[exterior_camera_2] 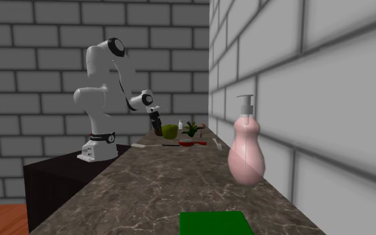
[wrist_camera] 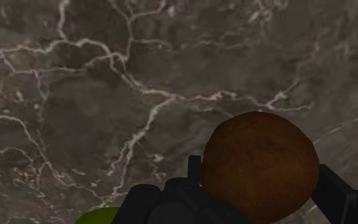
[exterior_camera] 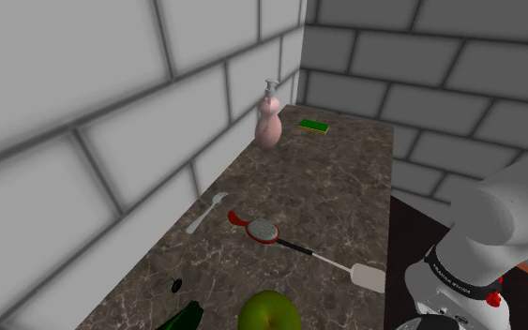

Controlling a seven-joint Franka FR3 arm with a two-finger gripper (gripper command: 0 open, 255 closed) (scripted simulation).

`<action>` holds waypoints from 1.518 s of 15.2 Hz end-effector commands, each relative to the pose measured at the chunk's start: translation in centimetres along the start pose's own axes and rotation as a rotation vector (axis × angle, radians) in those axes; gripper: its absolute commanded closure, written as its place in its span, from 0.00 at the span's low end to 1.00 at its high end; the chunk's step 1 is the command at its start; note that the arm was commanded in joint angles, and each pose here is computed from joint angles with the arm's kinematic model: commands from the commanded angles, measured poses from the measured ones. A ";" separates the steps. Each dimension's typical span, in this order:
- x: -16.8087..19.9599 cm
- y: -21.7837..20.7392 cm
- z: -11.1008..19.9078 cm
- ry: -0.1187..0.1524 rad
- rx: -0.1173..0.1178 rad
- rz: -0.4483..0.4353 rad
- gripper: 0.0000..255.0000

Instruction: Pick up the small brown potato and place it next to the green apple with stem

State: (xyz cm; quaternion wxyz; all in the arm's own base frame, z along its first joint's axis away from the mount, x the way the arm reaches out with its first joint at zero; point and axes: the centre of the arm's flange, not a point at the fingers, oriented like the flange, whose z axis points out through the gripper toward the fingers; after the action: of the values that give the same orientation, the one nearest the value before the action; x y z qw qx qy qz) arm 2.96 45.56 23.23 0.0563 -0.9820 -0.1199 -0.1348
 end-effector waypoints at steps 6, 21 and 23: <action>0.0 0.4 0.5 -0.003 -0.020 0.001 0.00; 0.0 0.4 -4.5 -0.003 -0.020 0.001 0.00; 0.0 0.4 -4.5 -0.003 -0.020 0.001 0.00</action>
State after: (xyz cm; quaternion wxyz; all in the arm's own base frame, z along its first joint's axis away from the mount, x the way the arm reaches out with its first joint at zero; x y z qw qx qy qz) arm 1.95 44.55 27.50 0.0463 -0.9827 -0.1183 -0.1347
